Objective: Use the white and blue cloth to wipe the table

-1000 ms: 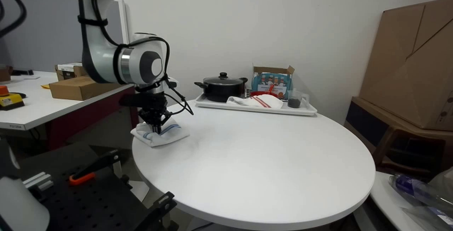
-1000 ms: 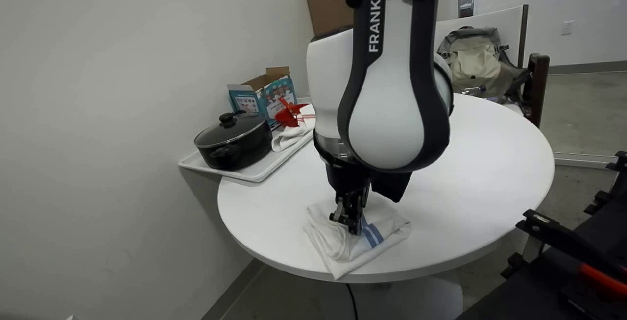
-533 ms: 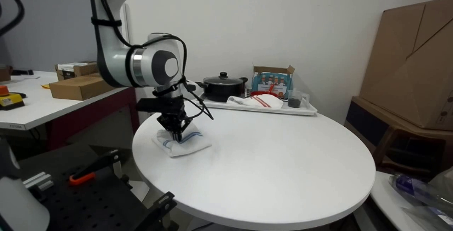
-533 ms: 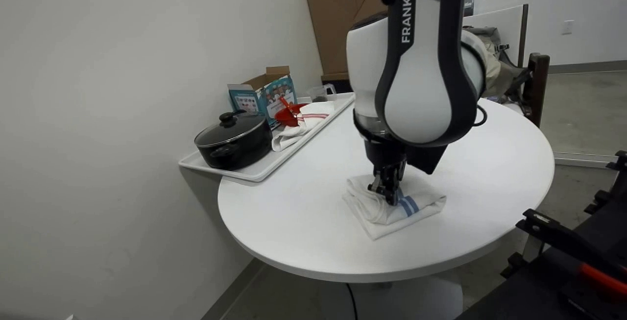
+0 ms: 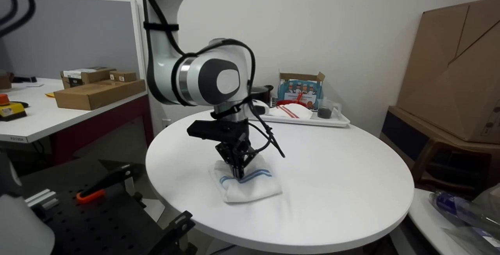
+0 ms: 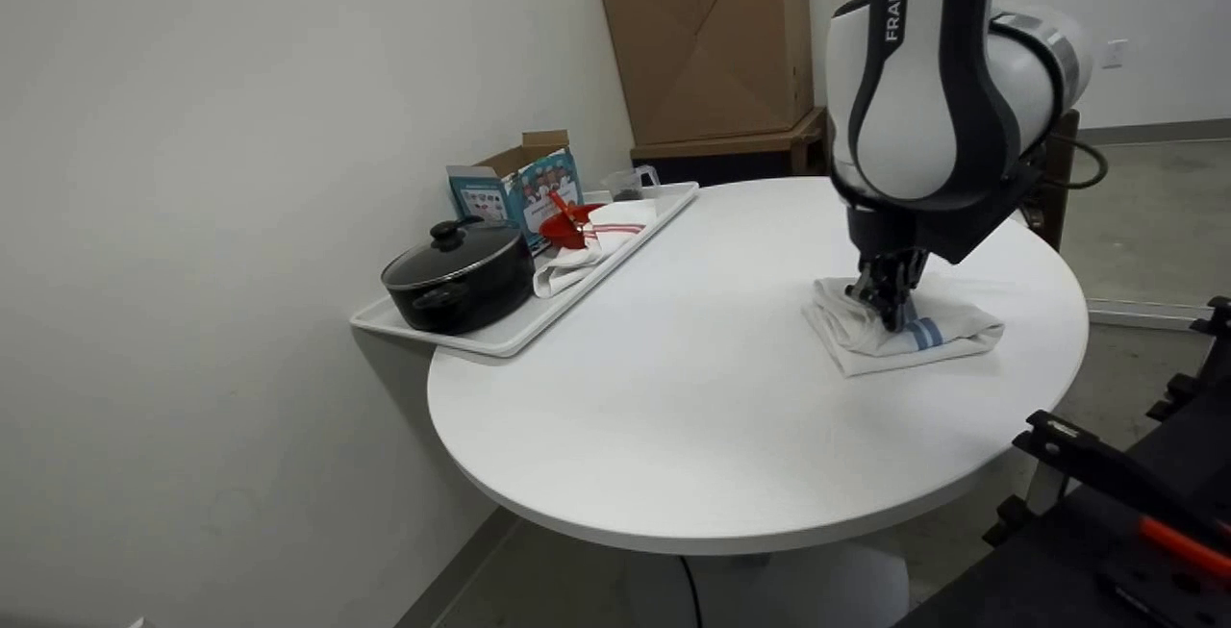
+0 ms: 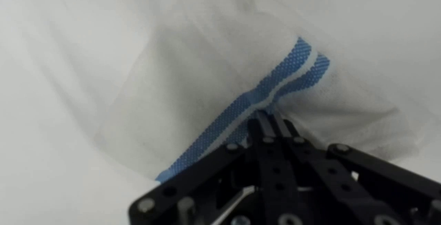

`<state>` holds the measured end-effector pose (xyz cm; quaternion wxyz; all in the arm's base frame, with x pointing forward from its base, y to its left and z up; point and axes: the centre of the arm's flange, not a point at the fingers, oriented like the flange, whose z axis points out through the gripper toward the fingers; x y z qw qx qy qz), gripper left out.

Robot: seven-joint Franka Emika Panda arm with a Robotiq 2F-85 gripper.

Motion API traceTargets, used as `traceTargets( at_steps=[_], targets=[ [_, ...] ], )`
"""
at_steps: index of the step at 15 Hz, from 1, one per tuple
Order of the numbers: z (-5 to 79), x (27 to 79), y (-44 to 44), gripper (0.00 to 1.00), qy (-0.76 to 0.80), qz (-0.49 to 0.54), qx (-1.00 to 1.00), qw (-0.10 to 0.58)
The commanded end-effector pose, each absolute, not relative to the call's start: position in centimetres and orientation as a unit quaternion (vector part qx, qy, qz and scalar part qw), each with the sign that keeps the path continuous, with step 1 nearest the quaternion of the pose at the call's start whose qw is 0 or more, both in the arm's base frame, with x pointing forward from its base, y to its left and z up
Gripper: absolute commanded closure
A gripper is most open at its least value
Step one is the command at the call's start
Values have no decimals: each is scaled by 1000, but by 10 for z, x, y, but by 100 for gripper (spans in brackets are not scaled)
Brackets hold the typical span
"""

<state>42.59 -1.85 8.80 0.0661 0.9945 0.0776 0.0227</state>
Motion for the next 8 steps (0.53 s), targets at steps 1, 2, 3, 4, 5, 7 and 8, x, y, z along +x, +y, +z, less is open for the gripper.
traceTargets(
  at_steps=[1,2,3,4,5,7,8],
  targets=[
    [81,415,-98,100,28,9,997,78],
    [82,411,-120,100,12,7,996,83],
    [83,408,-142,100,-5,4,996,88],
    [85,403,-159,100,-20,1,996,91],
    [86,401,-177,100,-37,0,995,93],
    [88,403,-206,100,-66,0,994,91],
    [89,408,-217,100,-76,3,993,90]
  ],
)
